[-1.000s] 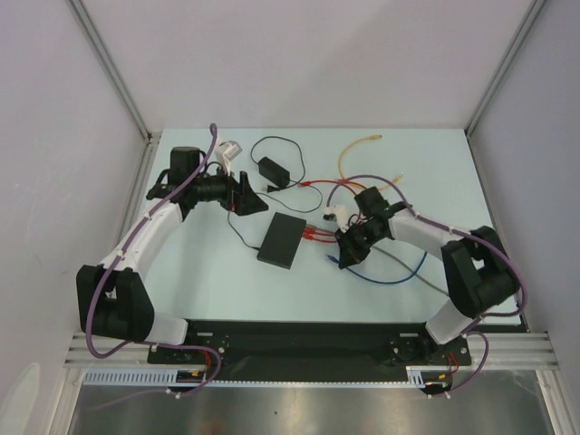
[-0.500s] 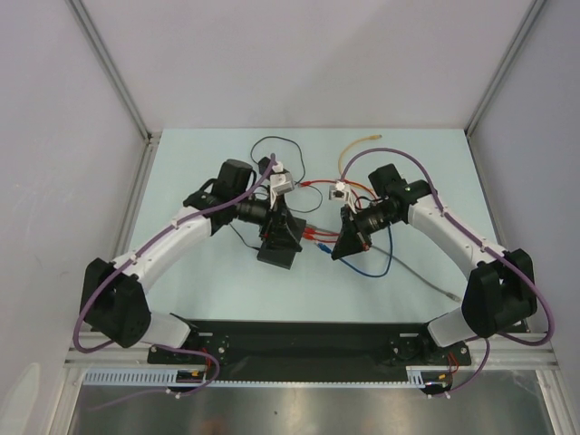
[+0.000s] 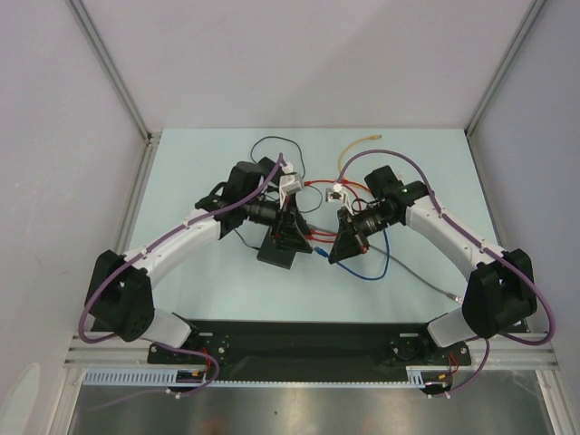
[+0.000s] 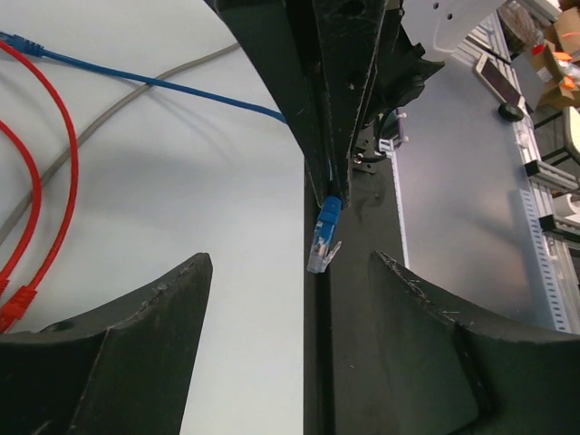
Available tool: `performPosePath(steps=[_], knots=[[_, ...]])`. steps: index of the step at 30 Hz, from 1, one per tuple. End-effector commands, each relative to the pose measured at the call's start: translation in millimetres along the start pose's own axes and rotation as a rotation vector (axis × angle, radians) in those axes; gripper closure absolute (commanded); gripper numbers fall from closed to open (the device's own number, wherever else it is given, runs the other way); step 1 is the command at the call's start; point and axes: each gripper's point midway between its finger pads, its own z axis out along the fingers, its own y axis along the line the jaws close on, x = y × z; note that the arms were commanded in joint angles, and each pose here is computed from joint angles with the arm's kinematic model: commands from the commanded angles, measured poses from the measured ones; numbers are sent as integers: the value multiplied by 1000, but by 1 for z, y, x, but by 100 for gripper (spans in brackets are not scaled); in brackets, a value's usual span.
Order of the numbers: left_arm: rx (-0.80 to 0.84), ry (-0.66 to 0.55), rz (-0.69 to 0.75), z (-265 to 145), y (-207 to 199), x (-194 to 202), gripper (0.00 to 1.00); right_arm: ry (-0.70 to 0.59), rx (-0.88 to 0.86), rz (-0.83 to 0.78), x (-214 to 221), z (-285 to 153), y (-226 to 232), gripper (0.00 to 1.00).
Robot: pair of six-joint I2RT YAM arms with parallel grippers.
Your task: Insert the plug into the switch port
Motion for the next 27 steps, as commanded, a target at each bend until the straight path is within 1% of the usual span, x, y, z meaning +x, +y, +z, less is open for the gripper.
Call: performPosePath(steps=[1, 3, 5, 8, 10, 11, 13, 14, 18, 22, 23, 24, 25, 26, 27], knots=[[80, -15, 21, 8, -13, -5, 27, -37, -24, -43, -12, -3, 13, 100], [82, -4, 8, 10, -12, -1, 31, -37, -19, -43, -12, -3, 12, 100], [92, 6, -14, 12, -14, 2, 33, -37, -17, -44, -13, -2, 11, 100], [100, 16, -31, 15, -13, 6, 38, -39, -17, -46, -14, -2, 12, 100], [97, 15, -28, 16, -11, 7, 44, -39, -21, -48, -14, -2, 13, 100], [95, 15, -56, 16, -12, 6, 49, -34, -23, -50, -14, -1, 14, 100], [101, 10, -70, 17, -12, 4, 53, -25, -22, -50, -12, 1, 15, 100], [109, 9, -78, 18, -13, 5, 57, -20, -21, -56, -11, 1, 15, 100], [136, -6, -102, 18, -17, 4, 66, -14, -17, -58, -10, 3, 15, 100], [152, 4, -136, 17, -21, 12, 85, -17, 24, -46, -12, 0, 7, 99], [155, 8, -145, 17, -22, 14, 94, -22, 43, -51, -15, -3, 5, 89], [155, 12, -154, 17, -23, 15, 97, -25, 93, -63, -18, -6, -4, 82], [149, 16, -181, 16, -22, 18, 99, -42, 138, -43, -20, -13, -12, 73], [146, 18, -201, 16, -21, 21, 100, -61, 185, -56, -24, -21, -16, 71], [138, 18, -218, 17, -19, 23, 100, -69, 276, -82, -26, -27, -31, 69]])
